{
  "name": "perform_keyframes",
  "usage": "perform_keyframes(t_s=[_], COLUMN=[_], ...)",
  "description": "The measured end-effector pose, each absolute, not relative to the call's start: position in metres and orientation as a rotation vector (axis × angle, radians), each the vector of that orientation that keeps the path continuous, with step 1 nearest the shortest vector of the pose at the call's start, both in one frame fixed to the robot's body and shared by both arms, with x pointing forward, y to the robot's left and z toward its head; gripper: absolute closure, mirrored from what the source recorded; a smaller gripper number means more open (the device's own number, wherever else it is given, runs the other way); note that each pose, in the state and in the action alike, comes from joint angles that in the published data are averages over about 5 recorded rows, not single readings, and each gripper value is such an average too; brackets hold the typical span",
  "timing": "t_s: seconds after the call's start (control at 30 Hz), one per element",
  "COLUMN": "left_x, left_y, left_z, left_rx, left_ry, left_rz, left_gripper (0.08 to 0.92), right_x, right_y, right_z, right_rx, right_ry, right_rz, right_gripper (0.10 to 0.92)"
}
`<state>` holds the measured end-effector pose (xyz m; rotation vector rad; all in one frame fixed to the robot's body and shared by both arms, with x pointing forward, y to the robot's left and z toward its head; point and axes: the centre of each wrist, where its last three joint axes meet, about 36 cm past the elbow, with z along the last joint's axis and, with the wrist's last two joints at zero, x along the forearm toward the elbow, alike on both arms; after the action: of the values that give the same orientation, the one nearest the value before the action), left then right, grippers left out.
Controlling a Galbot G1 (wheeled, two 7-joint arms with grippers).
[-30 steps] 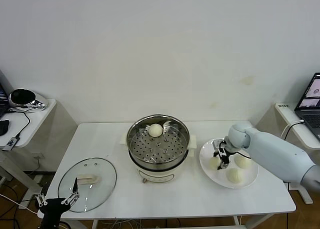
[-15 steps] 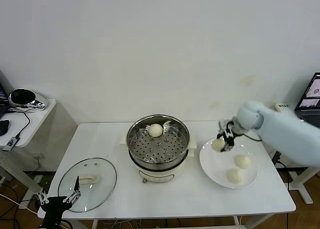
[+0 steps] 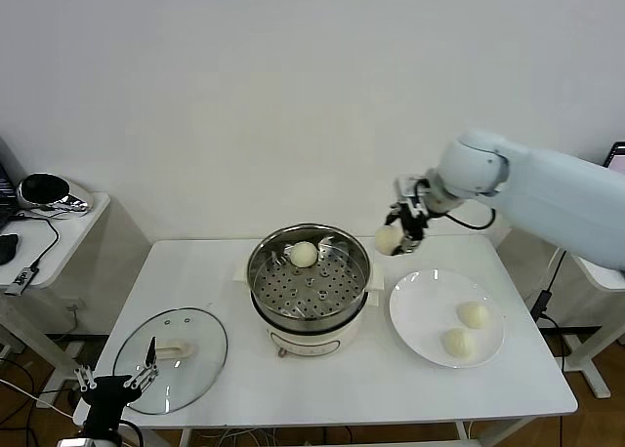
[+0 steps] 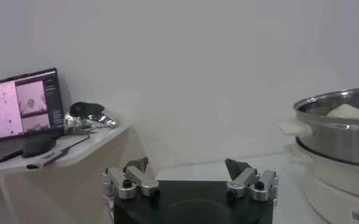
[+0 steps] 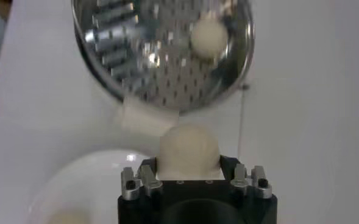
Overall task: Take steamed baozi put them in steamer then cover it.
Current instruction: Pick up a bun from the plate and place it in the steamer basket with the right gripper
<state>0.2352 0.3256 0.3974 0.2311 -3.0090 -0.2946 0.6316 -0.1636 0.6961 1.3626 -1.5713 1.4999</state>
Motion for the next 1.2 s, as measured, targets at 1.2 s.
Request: perform_keyframes(t_s=[1.2], left_x=[0.241], left_y=[0.324], left_z=[0.401], left_rx=[0.248], left_ry=[-3.042], left_rz=[-0.275], left_gripper=[0.177], right_x=[0.659], right_y=[0.038], right_z=[0.589], right_rx=[1.348], right_ry=[-1.501], right_rz=[1.359], right_gripper=[0.384])
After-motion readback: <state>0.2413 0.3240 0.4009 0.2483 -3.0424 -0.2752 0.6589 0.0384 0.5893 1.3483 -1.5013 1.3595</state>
